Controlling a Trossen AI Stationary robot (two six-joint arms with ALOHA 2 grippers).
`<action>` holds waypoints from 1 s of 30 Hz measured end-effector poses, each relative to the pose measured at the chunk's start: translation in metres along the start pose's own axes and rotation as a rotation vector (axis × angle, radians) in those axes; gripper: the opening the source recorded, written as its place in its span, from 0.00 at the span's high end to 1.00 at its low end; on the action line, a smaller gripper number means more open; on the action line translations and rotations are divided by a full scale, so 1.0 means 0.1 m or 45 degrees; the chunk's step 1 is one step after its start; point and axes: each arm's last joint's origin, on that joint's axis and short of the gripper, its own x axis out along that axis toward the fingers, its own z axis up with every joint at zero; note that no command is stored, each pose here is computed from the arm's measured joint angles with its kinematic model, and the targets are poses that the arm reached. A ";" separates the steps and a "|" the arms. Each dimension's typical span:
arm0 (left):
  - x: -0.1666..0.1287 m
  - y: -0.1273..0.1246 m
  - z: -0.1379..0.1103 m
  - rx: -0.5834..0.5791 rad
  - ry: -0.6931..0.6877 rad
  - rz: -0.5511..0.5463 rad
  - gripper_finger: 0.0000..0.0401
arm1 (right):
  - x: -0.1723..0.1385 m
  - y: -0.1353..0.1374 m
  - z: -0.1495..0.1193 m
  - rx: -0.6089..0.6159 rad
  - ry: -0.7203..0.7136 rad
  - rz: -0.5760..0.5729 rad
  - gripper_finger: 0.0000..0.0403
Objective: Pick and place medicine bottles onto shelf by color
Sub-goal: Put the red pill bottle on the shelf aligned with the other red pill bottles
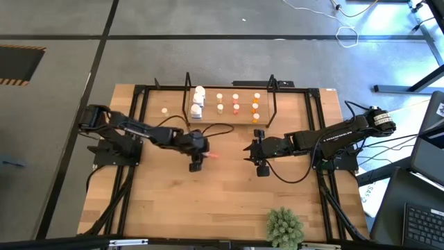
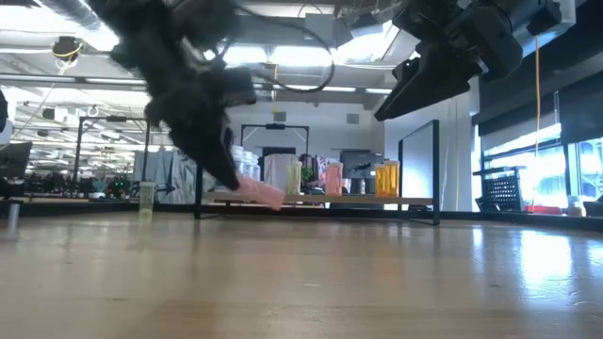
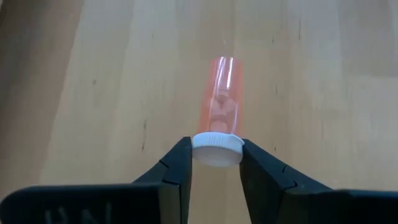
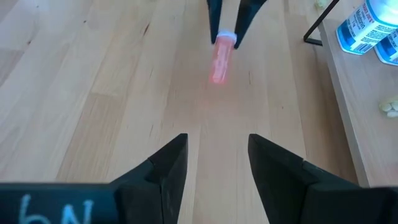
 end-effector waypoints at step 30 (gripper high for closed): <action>0.13 -0.24 0.87 0.340 1.290 0.099 0.77 | 0.00 0.00 0.00 0.002 -0.008 0.000 0.58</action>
